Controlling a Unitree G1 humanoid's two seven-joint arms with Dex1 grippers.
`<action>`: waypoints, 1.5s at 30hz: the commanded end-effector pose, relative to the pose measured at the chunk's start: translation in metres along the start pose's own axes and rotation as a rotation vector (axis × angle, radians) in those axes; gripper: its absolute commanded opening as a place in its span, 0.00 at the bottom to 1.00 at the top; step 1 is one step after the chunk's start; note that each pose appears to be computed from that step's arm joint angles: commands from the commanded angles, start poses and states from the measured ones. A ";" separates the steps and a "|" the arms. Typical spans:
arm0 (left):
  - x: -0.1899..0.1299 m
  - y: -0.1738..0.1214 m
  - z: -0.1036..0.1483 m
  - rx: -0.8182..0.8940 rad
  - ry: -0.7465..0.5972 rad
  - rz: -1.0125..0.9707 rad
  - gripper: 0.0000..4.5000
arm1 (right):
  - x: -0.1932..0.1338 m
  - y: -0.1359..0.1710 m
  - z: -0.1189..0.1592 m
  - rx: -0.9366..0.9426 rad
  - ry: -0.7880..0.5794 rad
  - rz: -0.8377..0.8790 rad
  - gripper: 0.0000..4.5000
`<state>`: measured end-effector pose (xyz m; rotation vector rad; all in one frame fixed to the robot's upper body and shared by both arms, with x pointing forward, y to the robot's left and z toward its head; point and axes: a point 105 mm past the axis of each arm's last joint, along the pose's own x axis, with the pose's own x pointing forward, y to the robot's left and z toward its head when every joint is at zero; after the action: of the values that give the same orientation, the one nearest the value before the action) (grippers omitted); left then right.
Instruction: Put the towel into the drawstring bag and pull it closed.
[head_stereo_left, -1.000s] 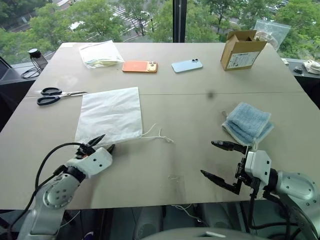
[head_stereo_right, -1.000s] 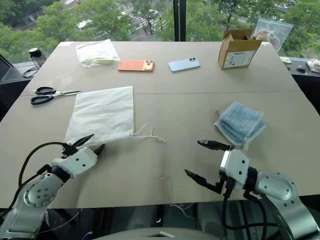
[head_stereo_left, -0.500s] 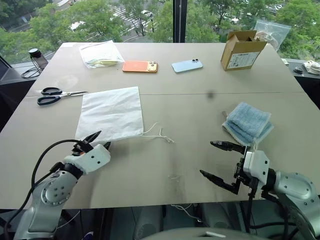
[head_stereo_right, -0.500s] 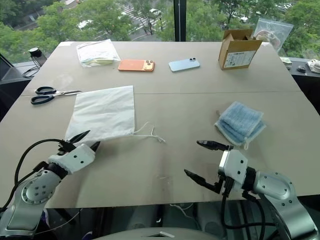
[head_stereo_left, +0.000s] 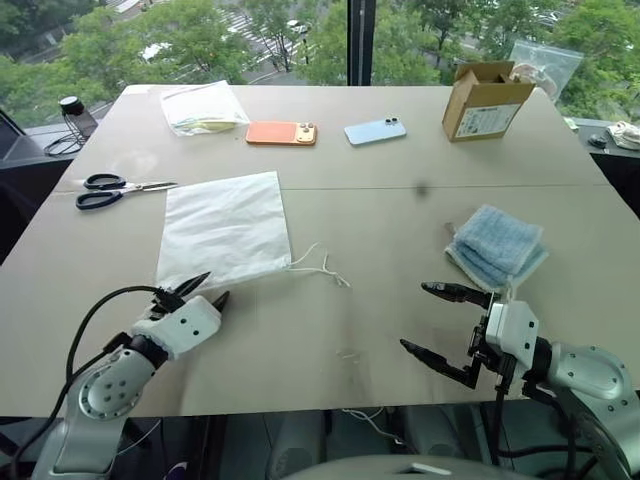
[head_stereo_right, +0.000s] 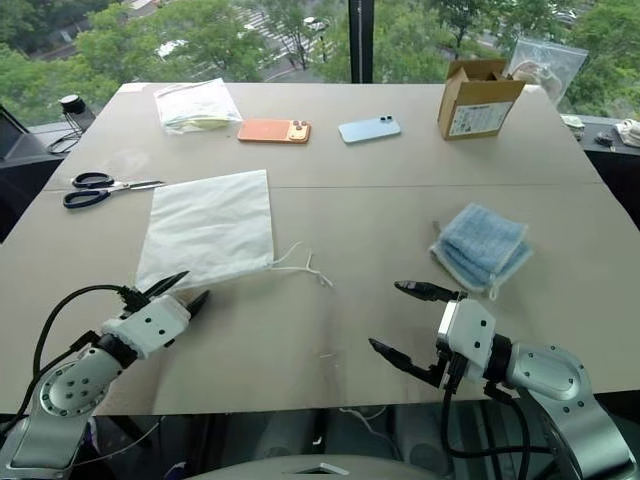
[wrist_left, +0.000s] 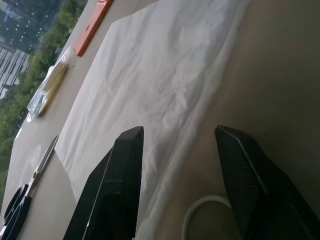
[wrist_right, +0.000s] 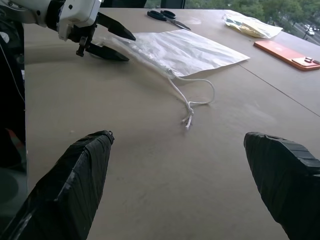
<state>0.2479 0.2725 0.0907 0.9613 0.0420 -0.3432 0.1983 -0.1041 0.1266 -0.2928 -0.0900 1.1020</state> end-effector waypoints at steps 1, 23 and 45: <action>0.001 0.017 0.009 0.031 -0.035 0.054 0.51 | 0.003 0.001 0.010 -0.030 -0.034 0.007 1.00; 0.024 0.014 0.019 -0.114 -0.065 -0.005 0.33 | 0.005 0.001 0.010 -0.037 -0.028 -0.009 1.00; 0.041 -0.028 0.095 -1.009 0.004 -0.599 0.13 | 0.009 -0.002 0.010 -0.052 -0.015 -0.069 1.00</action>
<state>0.2597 0.1741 0.1051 -0.1612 0.5434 -0.7655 0.2069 -0.0995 0.1235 -0.3155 -0.0890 1.0280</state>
